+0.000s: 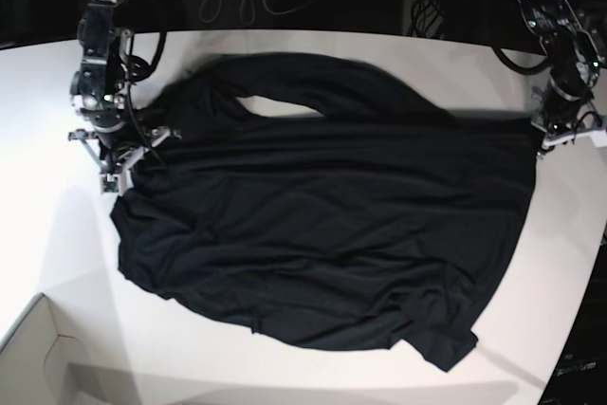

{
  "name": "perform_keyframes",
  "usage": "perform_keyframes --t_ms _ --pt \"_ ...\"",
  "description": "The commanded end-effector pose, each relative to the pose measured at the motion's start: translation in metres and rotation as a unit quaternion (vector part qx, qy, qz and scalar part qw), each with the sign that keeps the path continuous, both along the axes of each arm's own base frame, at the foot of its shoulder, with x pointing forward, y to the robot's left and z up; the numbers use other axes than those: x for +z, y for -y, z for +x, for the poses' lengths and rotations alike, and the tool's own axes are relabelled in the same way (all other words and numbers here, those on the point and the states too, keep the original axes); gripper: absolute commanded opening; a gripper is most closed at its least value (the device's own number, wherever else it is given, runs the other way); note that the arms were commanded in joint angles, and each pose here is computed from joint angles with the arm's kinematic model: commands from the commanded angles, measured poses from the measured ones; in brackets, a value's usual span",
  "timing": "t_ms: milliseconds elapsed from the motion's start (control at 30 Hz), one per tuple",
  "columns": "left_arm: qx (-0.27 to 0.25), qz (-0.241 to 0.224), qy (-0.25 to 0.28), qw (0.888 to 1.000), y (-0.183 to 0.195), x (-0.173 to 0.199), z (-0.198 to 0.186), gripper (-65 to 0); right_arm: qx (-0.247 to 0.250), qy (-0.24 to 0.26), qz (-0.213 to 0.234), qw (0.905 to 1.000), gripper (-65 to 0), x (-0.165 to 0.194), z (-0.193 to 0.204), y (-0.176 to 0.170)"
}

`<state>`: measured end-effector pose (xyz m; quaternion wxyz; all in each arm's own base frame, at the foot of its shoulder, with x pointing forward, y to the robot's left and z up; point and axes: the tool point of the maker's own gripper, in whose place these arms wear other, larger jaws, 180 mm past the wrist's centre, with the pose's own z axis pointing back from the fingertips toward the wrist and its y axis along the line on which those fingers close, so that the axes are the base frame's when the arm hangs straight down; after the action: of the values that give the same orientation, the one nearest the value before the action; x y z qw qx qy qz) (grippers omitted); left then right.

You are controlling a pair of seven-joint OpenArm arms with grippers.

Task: Layout the t-shirt on the table in an organized manner, then fold the t-shirt properly
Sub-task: 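Grasp the black shirt's sleeve edge with the left gripper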

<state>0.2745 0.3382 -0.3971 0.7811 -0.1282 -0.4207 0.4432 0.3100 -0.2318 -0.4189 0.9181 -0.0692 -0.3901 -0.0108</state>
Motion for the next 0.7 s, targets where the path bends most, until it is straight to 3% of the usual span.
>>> perform_keyframes --t_ms 0,133,333,500,667 --pt "0.002 0.013 0.018 1.0 -0.006 0.012 0.006 -64.9 -0.004 0.027 -0.012 0.9995 -65.0 0.016 0.011 0.008" --pt "0.002 0.006 0.019 1.0 -0.001 0.01 0.006 -64.9 0.002 -0.004 -0.034 0.9994 -63.9 0.006 -0.007 0.023" --pt "0.003 0.004 0.02 1.0 0.0 0.01 0.007 -64.9 -0.007 -0.012 -0.051 0.9986 -44.6 0.007 -0.021 0.042" --pt "0.002 0.004 0.05 0.999 0.0 0.027 0.029 -64.9 -0.061 0.047 -0.053 0.9957 -35.2 0.048 -0.028 0.059" --pt "0.0 0.005 0.087 0.996 0.001 0.052 0.058 -64.9 -0.079 0.084 -0.051 0.9921 -34.2 0.081 -0.056 0.044"
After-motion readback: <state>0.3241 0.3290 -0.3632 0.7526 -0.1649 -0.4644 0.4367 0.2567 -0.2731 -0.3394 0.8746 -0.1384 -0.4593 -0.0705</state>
